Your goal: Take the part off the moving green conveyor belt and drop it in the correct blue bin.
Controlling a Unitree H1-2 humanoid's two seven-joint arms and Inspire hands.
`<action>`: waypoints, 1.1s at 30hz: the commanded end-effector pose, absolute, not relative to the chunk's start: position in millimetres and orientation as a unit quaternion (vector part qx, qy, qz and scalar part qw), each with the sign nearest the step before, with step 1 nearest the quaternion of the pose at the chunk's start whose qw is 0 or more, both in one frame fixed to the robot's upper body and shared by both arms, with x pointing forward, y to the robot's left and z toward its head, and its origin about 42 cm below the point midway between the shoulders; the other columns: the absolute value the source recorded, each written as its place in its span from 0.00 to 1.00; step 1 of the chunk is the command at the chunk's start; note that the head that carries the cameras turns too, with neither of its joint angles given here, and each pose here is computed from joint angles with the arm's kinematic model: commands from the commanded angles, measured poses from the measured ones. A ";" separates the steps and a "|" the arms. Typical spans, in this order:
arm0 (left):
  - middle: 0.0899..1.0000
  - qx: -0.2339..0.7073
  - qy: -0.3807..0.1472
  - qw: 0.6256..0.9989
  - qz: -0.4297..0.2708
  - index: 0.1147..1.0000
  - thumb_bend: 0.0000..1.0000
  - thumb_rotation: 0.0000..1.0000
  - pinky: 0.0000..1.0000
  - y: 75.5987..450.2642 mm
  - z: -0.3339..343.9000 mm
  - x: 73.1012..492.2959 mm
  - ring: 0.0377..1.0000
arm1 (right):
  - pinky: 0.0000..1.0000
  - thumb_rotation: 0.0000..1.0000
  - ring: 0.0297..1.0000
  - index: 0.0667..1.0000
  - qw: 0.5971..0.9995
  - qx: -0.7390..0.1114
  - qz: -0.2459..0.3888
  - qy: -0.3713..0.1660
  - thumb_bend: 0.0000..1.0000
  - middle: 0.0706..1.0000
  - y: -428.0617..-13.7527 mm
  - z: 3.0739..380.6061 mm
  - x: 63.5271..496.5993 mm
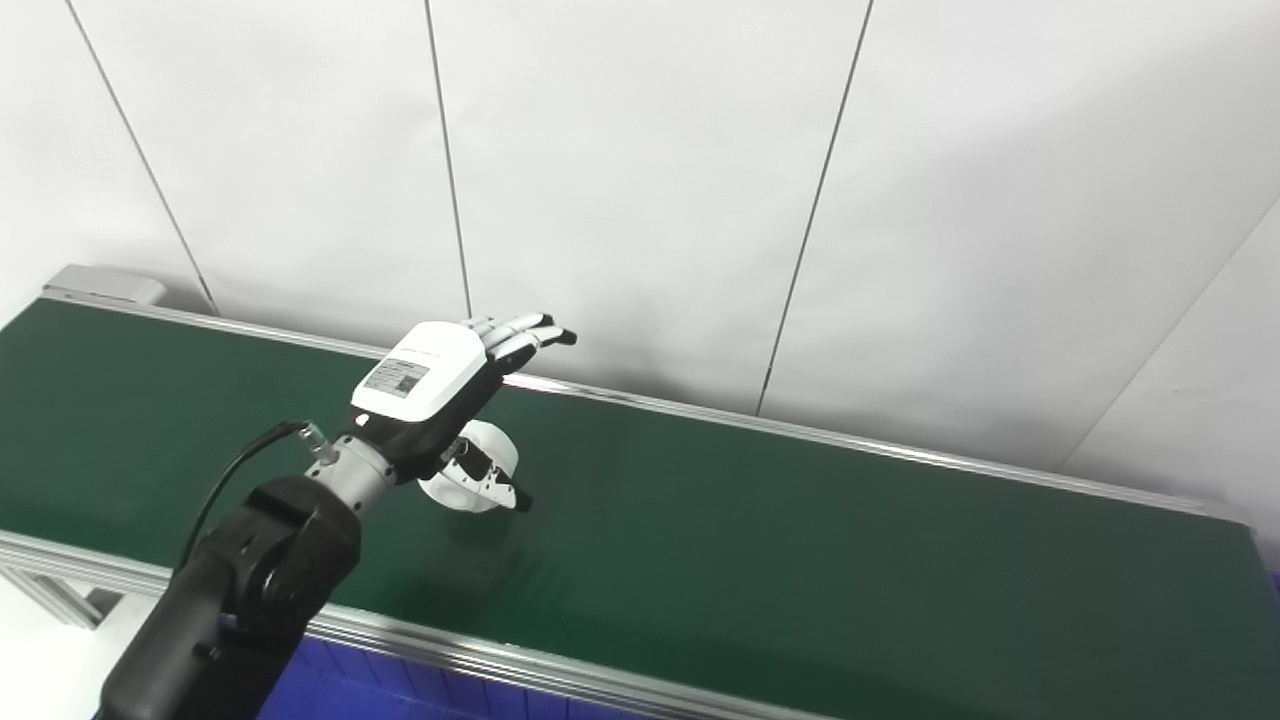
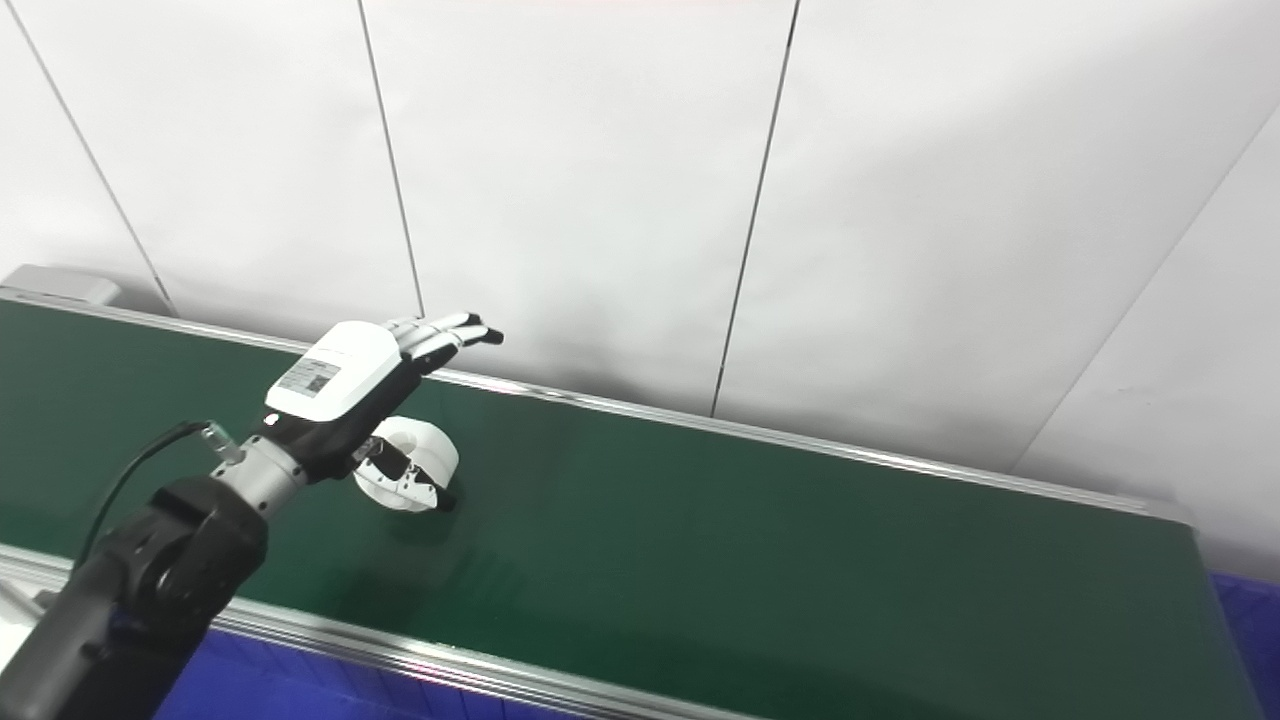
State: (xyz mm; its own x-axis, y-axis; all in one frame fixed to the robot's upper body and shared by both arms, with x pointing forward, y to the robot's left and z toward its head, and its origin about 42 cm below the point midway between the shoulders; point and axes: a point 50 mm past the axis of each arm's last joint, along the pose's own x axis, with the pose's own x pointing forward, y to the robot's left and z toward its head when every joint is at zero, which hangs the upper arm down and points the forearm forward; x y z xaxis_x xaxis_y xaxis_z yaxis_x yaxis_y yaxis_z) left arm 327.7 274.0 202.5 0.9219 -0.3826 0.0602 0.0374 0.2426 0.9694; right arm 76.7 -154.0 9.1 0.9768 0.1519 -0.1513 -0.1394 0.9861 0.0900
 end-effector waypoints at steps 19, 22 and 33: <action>0.93 0.671 -0.055 0.718 -0.176 0.84 1.00 0.16 0.89 300.1 160.5 385.5 0.92 | 1.00 1.00 1.00 1.00 0.994 0.046 0.081 0.056 0.74 0.99 -147.8 23.1 78.1; 0.87 0.669 -0.063 0.722 -0.167 0.80 1.00 0.13 0.82 295.7 148.8 384.7 0.86 | 1.00 1.00 1.00 1.00 0.994 0.047 0.081 0.058 0.75 0.98 -146.6 24.9 77.1; 0.64 0.572 -0.102 0.802 -0.140 0.60 0.96 0.02 0.51 253.7 101.5 382.7 0.59 | 1.00 1.00 0.99 1.00 0.994 0.048 0.080 0.060 0.77 0.97 -141.1 28.6 76.4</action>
State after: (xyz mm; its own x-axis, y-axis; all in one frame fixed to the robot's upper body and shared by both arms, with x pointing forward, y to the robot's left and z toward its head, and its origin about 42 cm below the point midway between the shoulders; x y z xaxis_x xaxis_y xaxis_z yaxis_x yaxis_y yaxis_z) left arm 378.4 275.2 100.1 0.9512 -0.2999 -0.0727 0.1511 0.2470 0.9572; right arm 76.4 -146.7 20.9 0.9760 0.1642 -0.1428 -0.1527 0.9843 0.0882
